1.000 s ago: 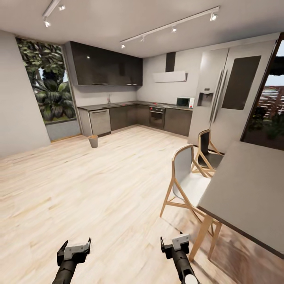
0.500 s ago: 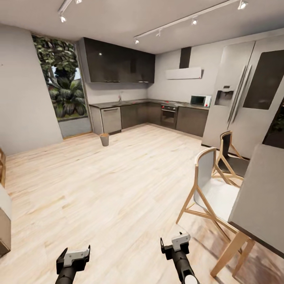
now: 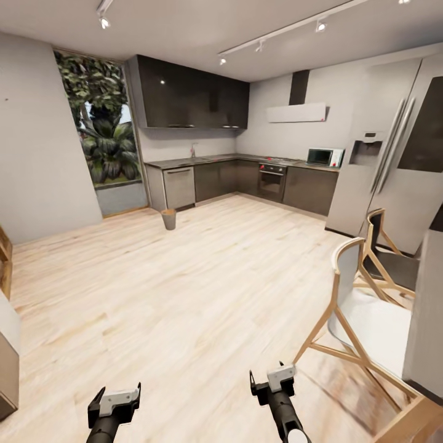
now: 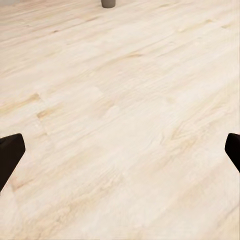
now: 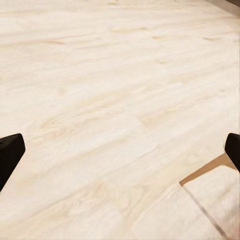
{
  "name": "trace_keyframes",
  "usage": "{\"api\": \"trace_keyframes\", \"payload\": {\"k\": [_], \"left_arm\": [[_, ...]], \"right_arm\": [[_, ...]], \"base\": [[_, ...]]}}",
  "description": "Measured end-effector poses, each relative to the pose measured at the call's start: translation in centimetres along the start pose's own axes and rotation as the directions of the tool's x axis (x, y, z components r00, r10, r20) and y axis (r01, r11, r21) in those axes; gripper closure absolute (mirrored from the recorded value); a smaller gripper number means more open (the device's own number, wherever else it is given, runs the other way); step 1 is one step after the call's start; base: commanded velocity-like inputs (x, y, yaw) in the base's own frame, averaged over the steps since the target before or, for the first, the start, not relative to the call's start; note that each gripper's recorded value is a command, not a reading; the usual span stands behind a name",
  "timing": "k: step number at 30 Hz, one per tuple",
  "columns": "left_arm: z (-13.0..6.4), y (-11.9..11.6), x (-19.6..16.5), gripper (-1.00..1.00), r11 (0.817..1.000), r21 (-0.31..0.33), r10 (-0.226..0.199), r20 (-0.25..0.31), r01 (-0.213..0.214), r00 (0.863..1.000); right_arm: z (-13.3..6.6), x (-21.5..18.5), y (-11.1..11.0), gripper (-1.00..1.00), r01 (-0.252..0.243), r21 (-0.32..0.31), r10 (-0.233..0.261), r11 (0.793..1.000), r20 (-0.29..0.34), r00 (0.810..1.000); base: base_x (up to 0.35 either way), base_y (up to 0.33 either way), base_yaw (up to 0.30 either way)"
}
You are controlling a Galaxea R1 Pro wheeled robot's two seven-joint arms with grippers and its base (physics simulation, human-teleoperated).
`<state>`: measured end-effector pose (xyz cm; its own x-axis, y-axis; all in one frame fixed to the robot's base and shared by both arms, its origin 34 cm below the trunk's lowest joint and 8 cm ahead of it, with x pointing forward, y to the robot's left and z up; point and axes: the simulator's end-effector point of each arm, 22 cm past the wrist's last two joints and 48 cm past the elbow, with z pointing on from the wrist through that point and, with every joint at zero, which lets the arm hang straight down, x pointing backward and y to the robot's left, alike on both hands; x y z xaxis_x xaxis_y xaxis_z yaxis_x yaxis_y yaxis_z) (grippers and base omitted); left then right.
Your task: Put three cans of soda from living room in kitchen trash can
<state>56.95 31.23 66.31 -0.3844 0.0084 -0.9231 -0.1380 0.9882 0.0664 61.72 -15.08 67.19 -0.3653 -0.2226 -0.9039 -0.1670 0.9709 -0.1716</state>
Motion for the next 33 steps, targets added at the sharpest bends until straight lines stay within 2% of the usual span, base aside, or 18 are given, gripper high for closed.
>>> {"api": "trace_keyframes", "payload": {"k": [33], "left_arm": [[0.01, -0.16, -0.16, -1.00, 1.000, 0.001, -0.003, 0.003, 0.003, 1.000]], "right_arm": [[0.00, -0.01, 0.07, -1.00, 0.004, -0.003, -0.004, 1.000, 0.001, 1.000]], "base": [[0.312, 0.118, 0.000]]}}
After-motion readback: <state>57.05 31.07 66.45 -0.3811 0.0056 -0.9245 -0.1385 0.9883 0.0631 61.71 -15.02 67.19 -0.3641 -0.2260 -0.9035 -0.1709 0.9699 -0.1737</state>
